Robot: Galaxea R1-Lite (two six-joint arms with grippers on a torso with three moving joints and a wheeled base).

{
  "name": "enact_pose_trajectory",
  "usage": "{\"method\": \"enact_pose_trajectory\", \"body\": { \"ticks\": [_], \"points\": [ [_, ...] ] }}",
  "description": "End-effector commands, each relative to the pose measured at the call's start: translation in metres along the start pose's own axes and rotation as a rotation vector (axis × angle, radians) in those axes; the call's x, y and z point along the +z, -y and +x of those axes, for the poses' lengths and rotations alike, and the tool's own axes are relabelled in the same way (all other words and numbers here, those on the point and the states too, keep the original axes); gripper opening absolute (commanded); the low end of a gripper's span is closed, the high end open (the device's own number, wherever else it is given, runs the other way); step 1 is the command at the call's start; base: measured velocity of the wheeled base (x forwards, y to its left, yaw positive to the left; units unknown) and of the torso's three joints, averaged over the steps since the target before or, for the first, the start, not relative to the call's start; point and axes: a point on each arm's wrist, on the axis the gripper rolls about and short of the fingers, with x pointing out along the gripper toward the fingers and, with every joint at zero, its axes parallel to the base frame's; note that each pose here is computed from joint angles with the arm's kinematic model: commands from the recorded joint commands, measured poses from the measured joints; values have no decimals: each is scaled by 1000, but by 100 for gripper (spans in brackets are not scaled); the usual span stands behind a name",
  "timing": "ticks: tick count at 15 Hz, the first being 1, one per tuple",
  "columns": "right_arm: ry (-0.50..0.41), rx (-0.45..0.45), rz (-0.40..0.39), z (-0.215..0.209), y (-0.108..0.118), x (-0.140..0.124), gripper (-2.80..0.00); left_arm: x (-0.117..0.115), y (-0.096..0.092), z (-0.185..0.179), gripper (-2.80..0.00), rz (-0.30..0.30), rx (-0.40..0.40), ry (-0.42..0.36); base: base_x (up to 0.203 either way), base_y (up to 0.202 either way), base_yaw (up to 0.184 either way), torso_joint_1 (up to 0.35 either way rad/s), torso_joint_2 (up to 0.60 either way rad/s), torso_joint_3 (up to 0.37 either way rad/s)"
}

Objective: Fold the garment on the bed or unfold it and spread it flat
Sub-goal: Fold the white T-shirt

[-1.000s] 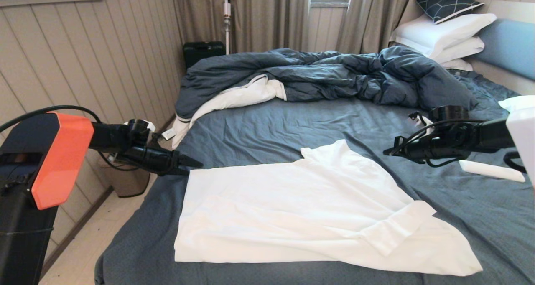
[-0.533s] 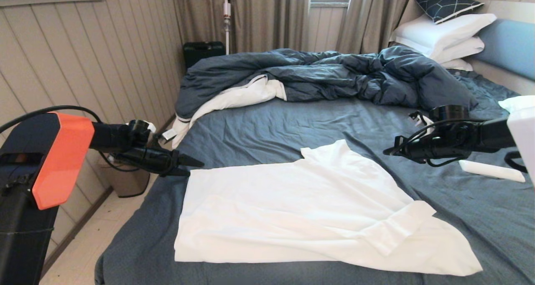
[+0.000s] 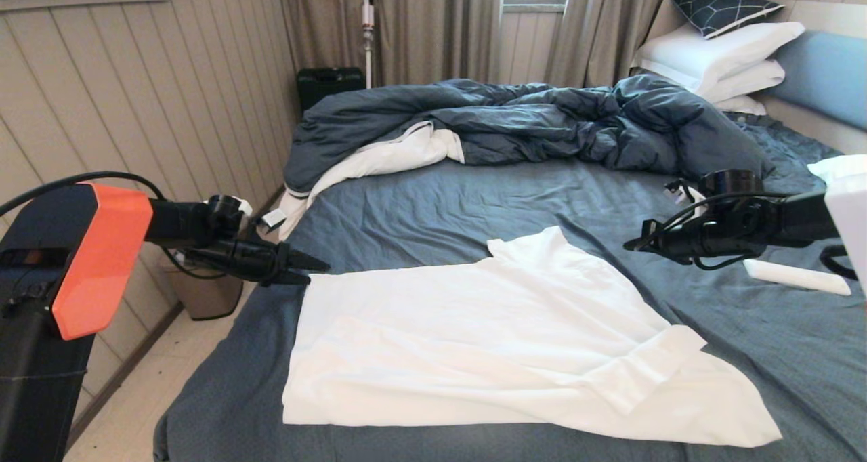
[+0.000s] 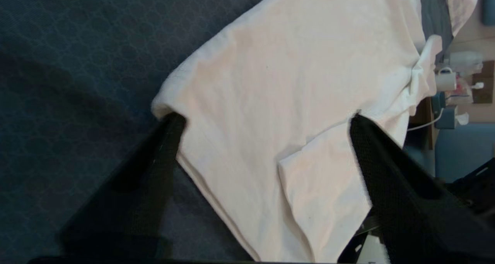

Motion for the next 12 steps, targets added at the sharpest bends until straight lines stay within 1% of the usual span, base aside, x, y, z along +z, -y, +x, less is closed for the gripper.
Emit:
{"method": "enact_pose_trajectory", "body": {
  "ticks": [1, 3, 5, 8, 12],
  "points": [
    [3, 3, 0, -2, 0, 1, -280, -2, -3, 1, -280, -7, -5, -4, 0, 0, 0, 0, 0, 0],
    [3, 2, 0, -2, -1, 1, -280, -3, -4, 2, -280, -11, 3, -8, 0, 0, 0, 0, 0, 0],
    [6, 0, 1, -6, -1, 2, -280, -6, -5, 3, -280, 9, 7, -18, 0, 0, 0, 0, 0, 0],
    [16, 5, 4, -14, 1, 3, -280, -10, -12, -6, -280, -6, 62, -14, 0, 0, 0, 0, 0, 0],
    [16, 17, 6, -20, 0, 0, -280, -9, -18, -20, -280, -19, 80, 10, 0, 0, 0, 0, 0, 0]
  ]
}}
